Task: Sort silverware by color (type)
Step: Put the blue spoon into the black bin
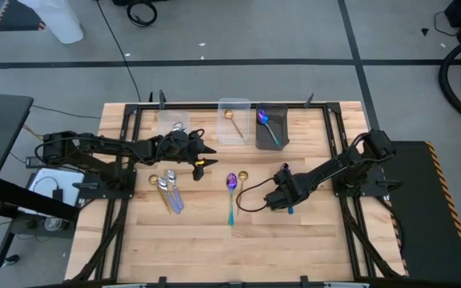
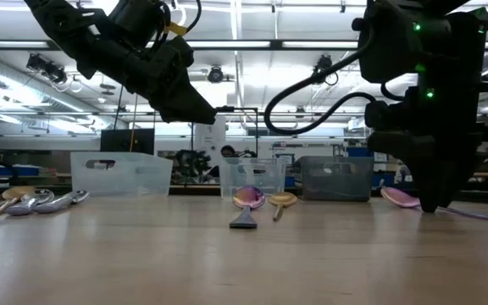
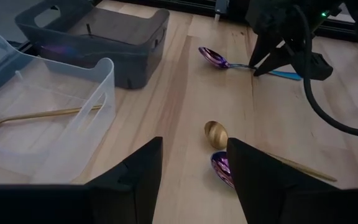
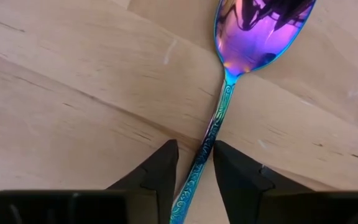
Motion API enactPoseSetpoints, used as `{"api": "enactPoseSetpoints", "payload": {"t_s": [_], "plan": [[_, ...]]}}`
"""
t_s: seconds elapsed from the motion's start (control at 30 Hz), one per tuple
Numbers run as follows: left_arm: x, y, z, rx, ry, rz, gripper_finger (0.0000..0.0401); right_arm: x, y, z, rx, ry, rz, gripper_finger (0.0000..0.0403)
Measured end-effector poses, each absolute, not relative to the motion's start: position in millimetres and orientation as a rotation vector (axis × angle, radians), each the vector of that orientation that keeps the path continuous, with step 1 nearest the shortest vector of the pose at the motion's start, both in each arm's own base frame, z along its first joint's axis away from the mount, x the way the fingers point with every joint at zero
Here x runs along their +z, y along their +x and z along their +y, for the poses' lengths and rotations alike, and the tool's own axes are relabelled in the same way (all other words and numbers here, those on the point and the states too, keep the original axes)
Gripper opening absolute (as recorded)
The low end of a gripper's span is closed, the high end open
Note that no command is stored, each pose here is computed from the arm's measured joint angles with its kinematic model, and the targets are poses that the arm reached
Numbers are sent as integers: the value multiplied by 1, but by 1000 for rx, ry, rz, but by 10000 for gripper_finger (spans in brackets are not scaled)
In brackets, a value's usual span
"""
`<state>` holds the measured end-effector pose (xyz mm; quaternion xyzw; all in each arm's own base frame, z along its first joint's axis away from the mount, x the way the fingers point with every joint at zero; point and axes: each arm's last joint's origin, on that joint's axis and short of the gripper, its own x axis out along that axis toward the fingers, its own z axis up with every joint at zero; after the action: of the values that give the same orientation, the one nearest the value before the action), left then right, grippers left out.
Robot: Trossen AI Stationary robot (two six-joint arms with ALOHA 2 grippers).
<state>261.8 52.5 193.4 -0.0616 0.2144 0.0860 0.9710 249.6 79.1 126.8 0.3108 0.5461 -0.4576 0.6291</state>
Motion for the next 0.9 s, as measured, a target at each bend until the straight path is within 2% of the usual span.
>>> {"api": "enactPoseSetpoints", "payload": {"t_s": [0.2,0.43,0.9], "plan": [[193,262,52,174,-126,433,188,127,251,80,-1028,717,1253,91],[193,262,52,173,-124,441,188,128,252,80,-1006,716,1253,16],[193,262,52,173,-121,440,188,139,249,79,-956,711,1251,14]]}}
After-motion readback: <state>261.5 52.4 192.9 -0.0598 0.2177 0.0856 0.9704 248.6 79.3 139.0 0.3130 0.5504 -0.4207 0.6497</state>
